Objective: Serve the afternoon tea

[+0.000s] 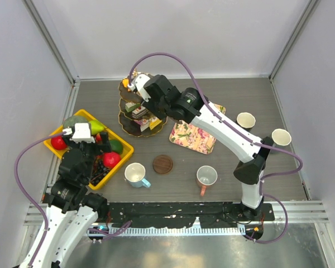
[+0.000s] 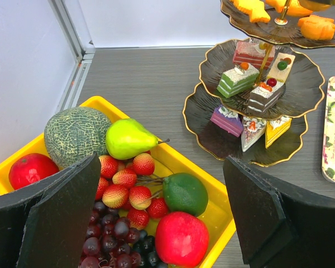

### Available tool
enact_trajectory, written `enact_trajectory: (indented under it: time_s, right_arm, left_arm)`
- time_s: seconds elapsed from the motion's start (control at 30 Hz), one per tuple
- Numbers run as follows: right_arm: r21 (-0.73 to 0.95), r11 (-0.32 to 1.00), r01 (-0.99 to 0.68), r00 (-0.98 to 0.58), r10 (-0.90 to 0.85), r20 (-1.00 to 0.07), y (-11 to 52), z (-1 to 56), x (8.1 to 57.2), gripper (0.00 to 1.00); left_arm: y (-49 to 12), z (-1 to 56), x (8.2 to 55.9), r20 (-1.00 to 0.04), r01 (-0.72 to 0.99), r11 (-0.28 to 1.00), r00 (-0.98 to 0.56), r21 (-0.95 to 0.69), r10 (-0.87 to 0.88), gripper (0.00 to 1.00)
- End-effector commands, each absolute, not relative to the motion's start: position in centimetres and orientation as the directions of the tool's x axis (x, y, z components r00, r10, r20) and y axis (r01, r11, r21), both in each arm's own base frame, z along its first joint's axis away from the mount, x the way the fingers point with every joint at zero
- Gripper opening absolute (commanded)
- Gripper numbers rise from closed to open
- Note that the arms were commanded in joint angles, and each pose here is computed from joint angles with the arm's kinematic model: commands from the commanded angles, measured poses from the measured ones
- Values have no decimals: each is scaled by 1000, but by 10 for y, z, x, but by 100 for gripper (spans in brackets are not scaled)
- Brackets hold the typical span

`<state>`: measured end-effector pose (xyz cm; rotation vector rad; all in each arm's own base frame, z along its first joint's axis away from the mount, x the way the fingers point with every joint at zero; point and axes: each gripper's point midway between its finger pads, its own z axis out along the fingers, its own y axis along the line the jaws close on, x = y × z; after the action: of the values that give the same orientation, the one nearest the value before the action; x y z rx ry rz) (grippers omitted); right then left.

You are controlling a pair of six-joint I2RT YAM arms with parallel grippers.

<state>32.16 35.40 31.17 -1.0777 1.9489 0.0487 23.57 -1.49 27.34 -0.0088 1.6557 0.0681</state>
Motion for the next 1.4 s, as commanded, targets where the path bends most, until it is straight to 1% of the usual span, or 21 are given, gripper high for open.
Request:
enact_trajectory:
  time_s: [0.0,0.33,0.43,0.67,0.87,1.03,1.07,1.1,1.2,1.23,1.27,1.3,1.33,1.37]
  right_arm:
    - [-391,647,-655,-176,-633,-754,365,333,338,39]
    - [-392,645,-656,-182,-639,-747,371,325,342,45]
    - [-388,650,-653,-181,-632,-754,369,329,341,49]
    - [-360,656,-664,-179,-606,-775,370,336,336,52]
    - [-301,662,-686,-149,-533,-833,365,368,320,53]
    - [-242,661,-710,-104,-439,-892,351,401,297,55]
    - [-235,660,-713,-110,-438,-892,350,396,295,55]
    - [-224,674,-704,-101,-407,-908,342,409,290,55]
    - [-211,737,-642,-122,-370,-921,314,412,286,55]
    - [-207,754,-624,-160,-383,-910,307,396,287,56]
    - [-203,789,-580,-161,-355,-921,291,403,287,55]
    - [-193,815,-547,-209,-356,-911,281,386,291,55]
    - [-179,844,-506,-222,-328,-918,265,388,291,55]
    - [-167,873,-459,-281,-321,-905,250,367,298,55]
  left_arm:
    - [-15,285,238,-999,-53,998,-38,25,23,99]
    - [-15,286,238,-999,-50,999,-37,21,19,99]
    - [-15,285,239,-999,-50,999,-39,22,20,99]
    - [-15,286,238,-999,-50,999,-37,21,19,99]
    - [-15,285,239,-999,-53,998,-39,22,20,99]
    - [-15,284,239,-999,-51,998,-43,25,23,99]
    - [-15,284,239,-999,-51,998,-43,25,23,99]
    - [-16,284,240,-999,-48,998,-45,26,24,99]
    - [-16,284,239,-999,-47,999,-46,25,23,99]
    - [-16,284,240,-999,-50,998,-45,26,24,99]
    - [-16,284,239,-999,-50,998,-45,26,24,99]
    - [-15,284,239,-999,-51,998,-43,25,23,99]
    - [-16,284,239,-999,-50,998,-43,25,23,99]
    - [-16,284,239,-999,-50,998,-45,26,24,99]
